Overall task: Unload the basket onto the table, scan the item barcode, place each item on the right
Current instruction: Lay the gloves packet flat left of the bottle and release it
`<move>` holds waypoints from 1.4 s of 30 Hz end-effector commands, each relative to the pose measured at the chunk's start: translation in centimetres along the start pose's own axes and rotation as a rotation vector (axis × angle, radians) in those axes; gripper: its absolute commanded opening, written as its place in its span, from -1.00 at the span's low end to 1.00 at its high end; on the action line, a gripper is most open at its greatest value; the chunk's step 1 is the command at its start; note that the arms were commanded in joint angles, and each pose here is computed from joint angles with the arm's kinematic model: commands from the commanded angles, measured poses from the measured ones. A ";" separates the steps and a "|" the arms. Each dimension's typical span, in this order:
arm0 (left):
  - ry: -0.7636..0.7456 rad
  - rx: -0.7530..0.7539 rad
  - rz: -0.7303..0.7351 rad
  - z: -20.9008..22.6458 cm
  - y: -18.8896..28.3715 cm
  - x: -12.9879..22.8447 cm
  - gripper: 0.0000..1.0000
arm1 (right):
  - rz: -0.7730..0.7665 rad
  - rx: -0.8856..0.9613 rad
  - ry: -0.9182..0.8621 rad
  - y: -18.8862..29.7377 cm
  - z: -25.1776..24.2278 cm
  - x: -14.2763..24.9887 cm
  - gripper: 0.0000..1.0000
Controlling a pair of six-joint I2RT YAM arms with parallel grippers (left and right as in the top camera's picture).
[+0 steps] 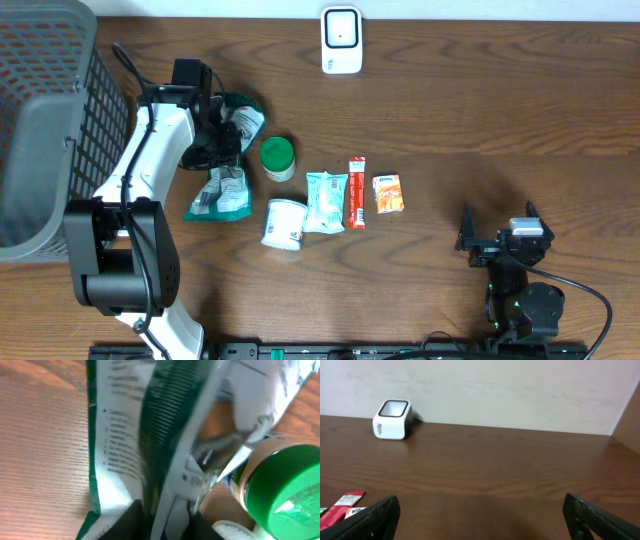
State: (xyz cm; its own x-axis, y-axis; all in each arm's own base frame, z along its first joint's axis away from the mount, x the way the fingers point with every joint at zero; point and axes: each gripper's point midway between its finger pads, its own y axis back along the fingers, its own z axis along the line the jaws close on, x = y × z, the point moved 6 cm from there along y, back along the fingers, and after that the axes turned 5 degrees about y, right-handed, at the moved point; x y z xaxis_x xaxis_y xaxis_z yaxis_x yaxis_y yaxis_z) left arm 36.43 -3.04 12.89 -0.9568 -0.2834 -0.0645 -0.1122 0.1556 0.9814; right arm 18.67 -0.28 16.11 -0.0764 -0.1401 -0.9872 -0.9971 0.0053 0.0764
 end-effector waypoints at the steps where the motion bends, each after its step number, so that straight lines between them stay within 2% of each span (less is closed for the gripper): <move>1: 0.021 -0.025 0.022 0.3 -0.6 0.3 0.42 | 0.003 0.004 0.004 0.0 -0.1 0.1 0.98; 3: 0.022 -0.026 0.027 0.4 -0.5 0.4 0.50 | 0.003 0.004 0.004 0.0 -0.1 0.1 0.99; 10: 0.004 -0.001 -0.035 -0.2 2.1 0.0 0.50 | 0.003 0.004 0.004 0.0 -0.1 0.1 0.98; 12: 0.000 0.008 -0.061 -0.4 3.4 0.2 0.26 | 0.003 0.004 0.004 0.0 -0.1 0.1 0.98; 15: -0.015 0.032 -0.133 -0.8 6.1 0.5 -0.29 | 0.003 0.004 0.004 0.0 -0.1 0.1 0.99; 16: -0.020 0.040 -0.154 -0.8 6.9 0.6 -0.52 | 0.003 0.004 0.004 0.0 -0.1 0.1 0.98; 17: -0.028 0.050 -0.186 -0.9 8.0 0.8 -0.84 | 0.003 0.004 0.004 0.0 -0.1 0.1 0.99; 25: -0.074 0.096 -0.335 -1.1 13.8 2.9 -0.86 | 0.003 0.004 0.004 0.0 -0.1 0.1 0.98; 31: -0.047 0.143 -0.454 -1.2 17.9 4.4 -0.86 | 0.003 0.004 0.004 0.0 -0.1 0.1 0.98; 37: -0.045 0.156 -0.487 -1.3 21.3 5.7 -0.85 | 0.003 0.004 0.004 0.0 -0.1 0.1 0.99; 42: -0.048 0.172 -0.524 -1.6 22.6 5.5 -0.67 | 0.003 0.004 0.004 0.0 -0.1 0.1 0.99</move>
State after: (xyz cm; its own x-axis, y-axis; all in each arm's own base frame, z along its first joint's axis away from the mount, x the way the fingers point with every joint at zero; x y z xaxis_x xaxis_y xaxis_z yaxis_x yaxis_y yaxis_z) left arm 29.14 -2.72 34.22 -0.7873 -0.3123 -0.5316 -0.5968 0.1693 0.7843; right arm 18.67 -0.28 16.11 -0.0764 -0.1405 -0.9871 -0.9971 0.0053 0.0764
